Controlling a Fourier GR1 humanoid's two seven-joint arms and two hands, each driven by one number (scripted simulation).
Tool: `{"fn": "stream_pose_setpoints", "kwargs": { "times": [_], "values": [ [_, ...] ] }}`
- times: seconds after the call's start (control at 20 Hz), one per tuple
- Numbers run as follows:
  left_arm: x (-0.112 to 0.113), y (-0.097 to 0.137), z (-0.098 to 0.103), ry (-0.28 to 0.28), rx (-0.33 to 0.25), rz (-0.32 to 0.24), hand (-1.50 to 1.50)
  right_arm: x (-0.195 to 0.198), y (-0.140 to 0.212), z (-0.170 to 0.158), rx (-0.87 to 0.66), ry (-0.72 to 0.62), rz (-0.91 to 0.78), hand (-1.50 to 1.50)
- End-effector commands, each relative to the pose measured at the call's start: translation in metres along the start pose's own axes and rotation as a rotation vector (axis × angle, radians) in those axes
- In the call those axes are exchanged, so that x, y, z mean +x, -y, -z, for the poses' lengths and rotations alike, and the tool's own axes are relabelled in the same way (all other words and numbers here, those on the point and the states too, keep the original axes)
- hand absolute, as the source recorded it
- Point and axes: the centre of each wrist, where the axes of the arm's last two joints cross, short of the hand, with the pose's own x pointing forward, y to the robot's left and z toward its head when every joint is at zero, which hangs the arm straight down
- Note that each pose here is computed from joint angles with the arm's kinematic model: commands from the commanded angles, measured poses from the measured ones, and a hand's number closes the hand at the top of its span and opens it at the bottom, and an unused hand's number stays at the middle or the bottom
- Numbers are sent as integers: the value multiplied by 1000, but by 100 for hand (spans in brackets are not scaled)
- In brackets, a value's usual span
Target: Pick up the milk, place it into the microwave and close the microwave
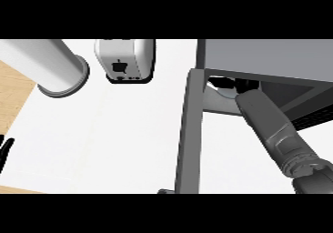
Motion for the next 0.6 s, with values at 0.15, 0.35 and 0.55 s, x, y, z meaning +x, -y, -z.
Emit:
{"fn": "stream_pose_setpoints", "kwargs": {
  "times": [0.15,0.35,0.55],
  "values": [
    [-6,3,-7,22,22,-9,-150,-7,-5,-13,7,7,43,-150],
    [-4,2,-23,1,23,3,-150,-8,8,3,6,-11,81,-150],
    [1,-4,-26,-4,35,-7,-150,-26,20,1,48,-4,113,-150]
  ]
}}
